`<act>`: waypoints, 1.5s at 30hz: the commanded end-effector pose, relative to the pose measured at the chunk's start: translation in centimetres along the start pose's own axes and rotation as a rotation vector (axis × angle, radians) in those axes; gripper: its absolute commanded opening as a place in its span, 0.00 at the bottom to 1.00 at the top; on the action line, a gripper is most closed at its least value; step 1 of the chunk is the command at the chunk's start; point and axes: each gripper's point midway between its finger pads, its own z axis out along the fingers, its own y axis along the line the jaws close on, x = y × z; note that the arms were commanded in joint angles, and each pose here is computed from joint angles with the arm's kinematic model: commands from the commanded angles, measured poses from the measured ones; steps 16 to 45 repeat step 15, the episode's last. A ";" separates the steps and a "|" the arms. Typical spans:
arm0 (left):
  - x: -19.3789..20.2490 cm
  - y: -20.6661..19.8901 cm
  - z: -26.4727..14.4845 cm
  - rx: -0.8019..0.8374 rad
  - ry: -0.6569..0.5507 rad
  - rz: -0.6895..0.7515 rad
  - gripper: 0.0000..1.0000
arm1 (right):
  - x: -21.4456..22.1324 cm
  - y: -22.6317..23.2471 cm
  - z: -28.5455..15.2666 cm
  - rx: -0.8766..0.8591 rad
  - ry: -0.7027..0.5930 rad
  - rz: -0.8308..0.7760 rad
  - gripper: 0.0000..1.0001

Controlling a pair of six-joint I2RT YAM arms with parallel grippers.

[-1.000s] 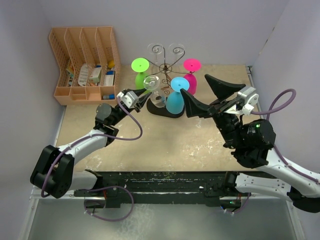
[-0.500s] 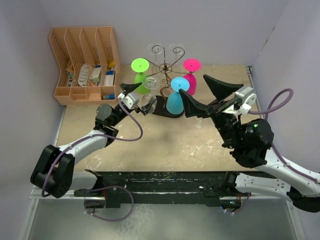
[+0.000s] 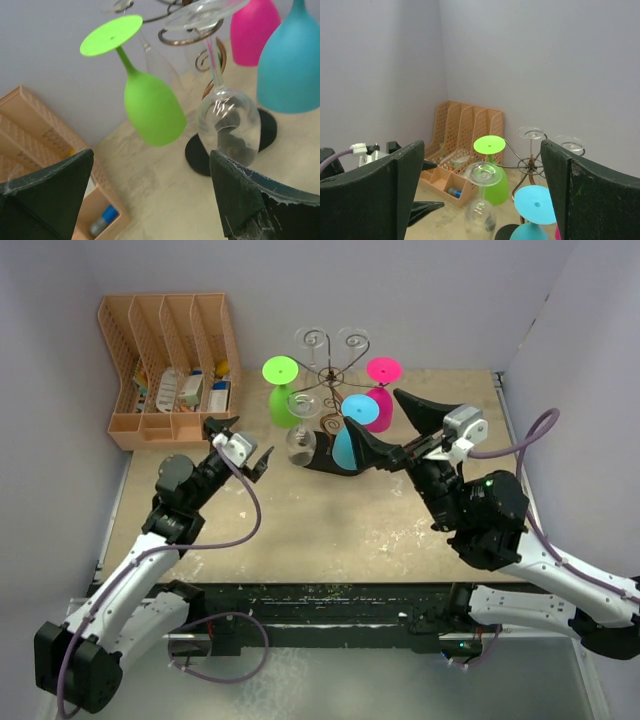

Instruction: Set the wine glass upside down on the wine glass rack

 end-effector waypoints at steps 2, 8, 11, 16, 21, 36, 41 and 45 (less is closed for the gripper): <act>5.1 0.6 -5.7 0.106 0.537 0.147 1.00 | 0.0 -2.1 0.8 0.138 0.053 -0.020 1.00; 4.7 2.1 -9.2 -0.054 0.786 -0.072 1.00 | 3.2 -5.1 -1.7 0.309 0.116 0.001 1.00; 2.9 2.5 -9.4 -0.080 0.752 -0.104 1.00 | 5.8 -5.8 -3.8 0.326 0.139 0.004 1.00; 2.7 9.2 -10.8 -0.519 0.669 -0.197 1.00 | 8.7 -7.1 -6.0 0.388 0.163 -0.009 1.00; 2.7 9.2 -10.8 -0.519 0.669 -0.197 1.00 | 8.7 -7.1 -6.0 0.388 0.163 -0.009 1.00; 2.7 9.2 -10.8 -0.519 0.669 -0.197 1.00 | 8.7 -7.1 -6.0 0.388 0.163 -0.009 1.00; 2.7 9.2 -10.8 -0.519 0.669 -0.197 1.00 | 8.7 -7.1 -6.0 0.388 0.163 -0.009 1.00; 2.7 9.2 -10.8 -0.519 0.669 -0.197 1.00 | 8.7 -7.1 -6.0 0.388 0.163 -0.009 1.00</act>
